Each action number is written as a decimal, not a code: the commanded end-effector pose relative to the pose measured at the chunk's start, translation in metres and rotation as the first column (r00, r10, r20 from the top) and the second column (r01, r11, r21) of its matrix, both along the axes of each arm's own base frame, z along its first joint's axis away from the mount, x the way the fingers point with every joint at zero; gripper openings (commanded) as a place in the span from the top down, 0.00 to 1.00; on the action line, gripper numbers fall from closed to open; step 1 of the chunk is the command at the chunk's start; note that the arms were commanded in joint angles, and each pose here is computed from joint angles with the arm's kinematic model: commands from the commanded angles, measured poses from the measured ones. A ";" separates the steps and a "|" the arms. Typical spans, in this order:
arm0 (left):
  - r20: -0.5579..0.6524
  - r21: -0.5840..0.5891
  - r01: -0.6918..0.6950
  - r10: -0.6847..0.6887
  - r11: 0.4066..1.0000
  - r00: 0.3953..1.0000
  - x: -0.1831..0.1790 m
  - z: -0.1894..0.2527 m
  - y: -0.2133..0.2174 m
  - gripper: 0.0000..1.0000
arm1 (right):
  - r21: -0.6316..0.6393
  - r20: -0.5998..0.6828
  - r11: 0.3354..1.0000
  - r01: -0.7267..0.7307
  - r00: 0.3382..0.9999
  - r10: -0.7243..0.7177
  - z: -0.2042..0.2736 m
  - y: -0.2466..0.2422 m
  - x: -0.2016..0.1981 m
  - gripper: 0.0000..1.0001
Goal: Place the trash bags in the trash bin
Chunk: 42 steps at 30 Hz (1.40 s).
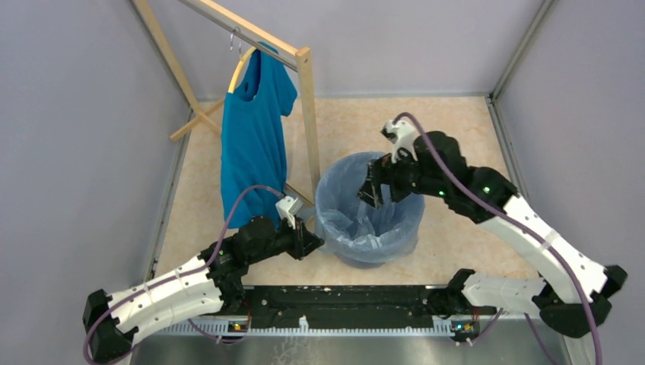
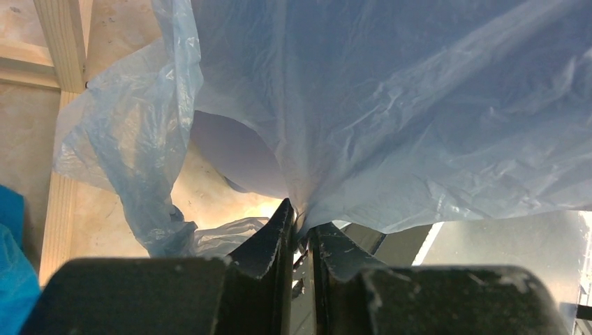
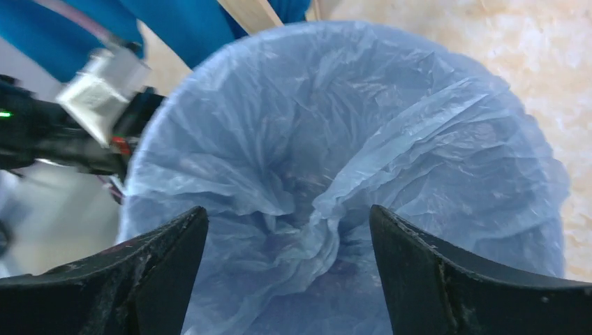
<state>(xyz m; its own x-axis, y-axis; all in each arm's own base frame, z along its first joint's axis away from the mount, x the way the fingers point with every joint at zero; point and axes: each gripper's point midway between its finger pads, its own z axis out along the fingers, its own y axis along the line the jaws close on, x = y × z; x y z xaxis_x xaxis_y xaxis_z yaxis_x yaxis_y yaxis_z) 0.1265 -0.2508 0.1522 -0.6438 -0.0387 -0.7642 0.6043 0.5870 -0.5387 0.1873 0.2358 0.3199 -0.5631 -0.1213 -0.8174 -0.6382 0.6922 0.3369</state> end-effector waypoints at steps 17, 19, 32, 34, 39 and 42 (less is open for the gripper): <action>-0.028 -0.036 -0.058 0.057 0.998 0.998 0.006 0.010 -0.001 0.81 | -0.551 -0.124 0.834 0.005 0.988 -0.088 -0.182 0.026 0.020 0.07; -0.031 -0.042 -0.064 0.063 0.997 0.998 0.006 0.011 0.000 0.81 | -0.582 -0.137 0.813 -0.004 0.986 -0.092 -0.196 0.024 0.020 0.07; -0.079 -0.066 -0.037 0.032 0.997 0.996 -0.001 0.005 -0.006 0.81 | -0.536 -0.144 0.844 0.016 0.983 -0.110 -0.225 0.025 0.015 0.05; -0.073 -0.063 -0.031 0.026 0.998 0.997 -0.001 0.007 -0.007 0.79 | -0.499 -0.127 0.866 0.034 0.986 -0.112 -0.207 0.025 0.015 0.05; -0.076 -0.091 -0.029 0.022 0.995 0.997 -0.004 0.014 -0.007 0.67 | -0.378 -0.122 0.923 0.077 0.984 -0.132 -0.156 0.026 0.008 0.05; -0.073 -0.106 -0.031 0.024 0.994 0.997 -0.006 0.019 -0.003 0.60 | -0.295 -0.114 0.950 0.104 0.983 -0.143 -0.129 0.024 0.002 0.05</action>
